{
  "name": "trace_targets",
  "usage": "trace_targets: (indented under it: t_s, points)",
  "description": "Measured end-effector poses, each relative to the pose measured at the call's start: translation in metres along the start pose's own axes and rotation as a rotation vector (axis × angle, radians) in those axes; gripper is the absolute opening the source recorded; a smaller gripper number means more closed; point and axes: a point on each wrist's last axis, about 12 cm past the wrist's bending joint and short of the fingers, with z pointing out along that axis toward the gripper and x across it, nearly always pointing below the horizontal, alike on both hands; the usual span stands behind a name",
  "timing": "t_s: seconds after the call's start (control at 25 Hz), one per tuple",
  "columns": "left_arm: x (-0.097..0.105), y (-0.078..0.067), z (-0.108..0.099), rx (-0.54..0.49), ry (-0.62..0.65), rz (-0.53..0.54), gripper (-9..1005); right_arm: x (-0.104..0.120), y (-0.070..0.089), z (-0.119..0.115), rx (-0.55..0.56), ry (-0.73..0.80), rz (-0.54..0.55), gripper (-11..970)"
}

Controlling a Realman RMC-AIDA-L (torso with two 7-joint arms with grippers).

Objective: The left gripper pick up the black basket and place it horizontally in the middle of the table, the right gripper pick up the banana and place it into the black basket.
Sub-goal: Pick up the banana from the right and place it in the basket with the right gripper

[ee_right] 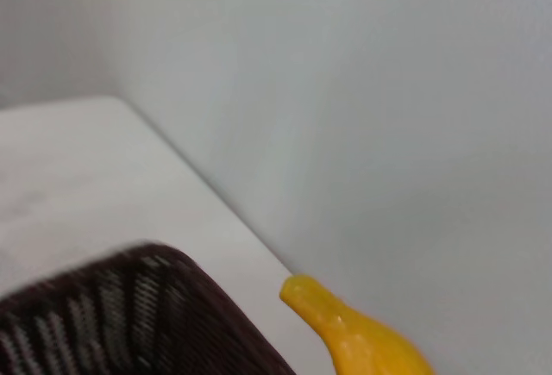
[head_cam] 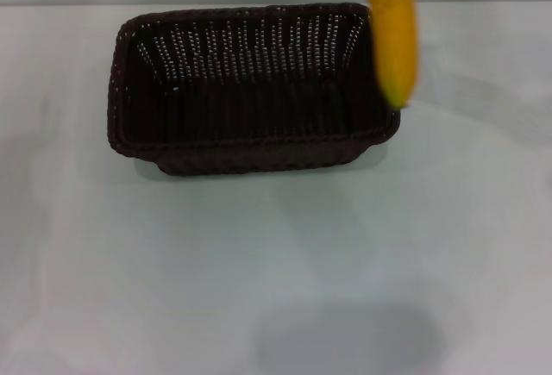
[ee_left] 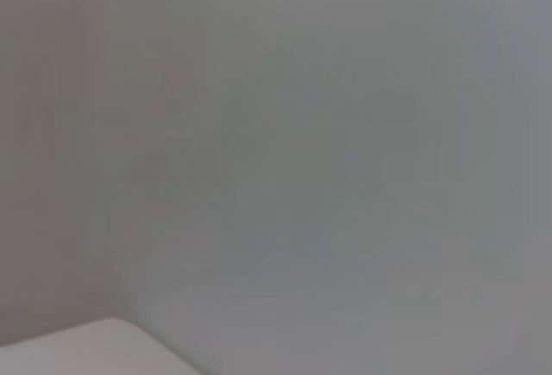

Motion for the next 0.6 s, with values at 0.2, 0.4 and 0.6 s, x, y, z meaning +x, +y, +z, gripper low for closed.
trace_targets:
  t_s: [0.2, 0.4, 0.6]
  points:
    - [0.003, -0.003, 0.000, 0.009, 0.004, -0.007, 862, -0.013, 0.017, 0.053, -0.124, -0.044, -0.111, 548]
    - [0.003, -0.001, -0.002, 0.005, 0.006, -0.008, 862, -0.015, 0.034, 0.079, -0.216, -0.083, -0.212, 566]
    - [0.004, -0.003, -0.001, 0.017, 0.017, 0.010, 862, -0.001, 0.047, 0.089, -0.260, -0.064, -0.244, 584]
